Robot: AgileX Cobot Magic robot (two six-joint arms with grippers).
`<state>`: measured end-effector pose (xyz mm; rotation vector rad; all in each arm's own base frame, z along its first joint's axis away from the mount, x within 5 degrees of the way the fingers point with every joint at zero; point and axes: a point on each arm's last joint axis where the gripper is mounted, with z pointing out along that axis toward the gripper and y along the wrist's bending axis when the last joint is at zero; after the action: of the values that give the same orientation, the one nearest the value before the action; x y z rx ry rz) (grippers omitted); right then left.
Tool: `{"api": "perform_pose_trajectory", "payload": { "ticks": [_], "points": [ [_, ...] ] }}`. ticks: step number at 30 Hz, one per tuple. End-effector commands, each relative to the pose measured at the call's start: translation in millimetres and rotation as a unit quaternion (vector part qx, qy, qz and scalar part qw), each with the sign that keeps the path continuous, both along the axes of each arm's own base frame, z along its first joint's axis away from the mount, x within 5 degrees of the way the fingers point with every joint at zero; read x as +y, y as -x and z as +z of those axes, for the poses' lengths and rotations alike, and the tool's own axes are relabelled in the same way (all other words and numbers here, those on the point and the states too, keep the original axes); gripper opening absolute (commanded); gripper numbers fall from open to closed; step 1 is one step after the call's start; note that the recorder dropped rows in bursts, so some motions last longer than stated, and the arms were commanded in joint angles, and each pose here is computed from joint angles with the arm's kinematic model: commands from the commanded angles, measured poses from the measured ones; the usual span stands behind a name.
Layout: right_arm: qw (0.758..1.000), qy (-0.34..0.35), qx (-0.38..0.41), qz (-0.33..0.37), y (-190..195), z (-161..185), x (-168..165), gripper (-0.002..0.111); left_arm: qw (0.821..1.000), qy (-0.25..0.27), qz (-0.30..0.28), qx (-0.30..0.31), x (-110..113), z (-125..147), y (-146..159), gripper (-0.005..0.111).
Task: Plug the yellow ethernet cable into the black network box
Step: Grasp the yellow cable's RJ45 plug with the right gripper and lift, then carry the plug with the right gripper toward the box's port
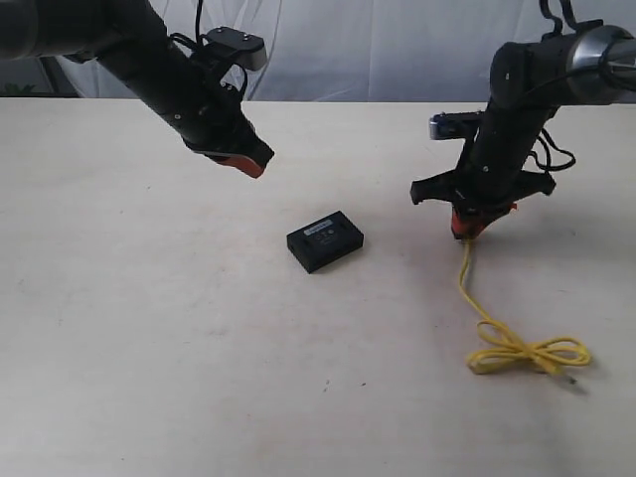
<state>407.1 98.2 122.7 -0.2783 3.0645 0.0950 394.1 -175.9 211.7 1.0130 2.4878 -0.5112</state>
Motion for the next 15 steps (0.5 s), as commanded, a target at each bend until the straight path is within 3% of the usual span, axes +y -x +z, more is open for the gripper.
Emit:
{"api": "perform_pose_trajectory", "payload": {
  "ticks": [1,6,15],
  "points": [
    [0.977,-0.012,-0.03,0.211,9.2,40.4,0.8,-0.001,1.0,0.003,0.001,-0.001,0.7,1.8,2.5,0.0],
    [0.928,-0.077,-0.007,0.364,39.2,62.1,8.8,-0.001,1.0,-0.001,0.012,-0.004,2.7,-7.2,3.8,0.0],
    [0.893,-0.084,0.022,0.441,78.0,41.0,41.4,-0.001,1.0,-0.002,0.01,0.003,2.9,-8.8,5.4,0.0]
  ]
}}
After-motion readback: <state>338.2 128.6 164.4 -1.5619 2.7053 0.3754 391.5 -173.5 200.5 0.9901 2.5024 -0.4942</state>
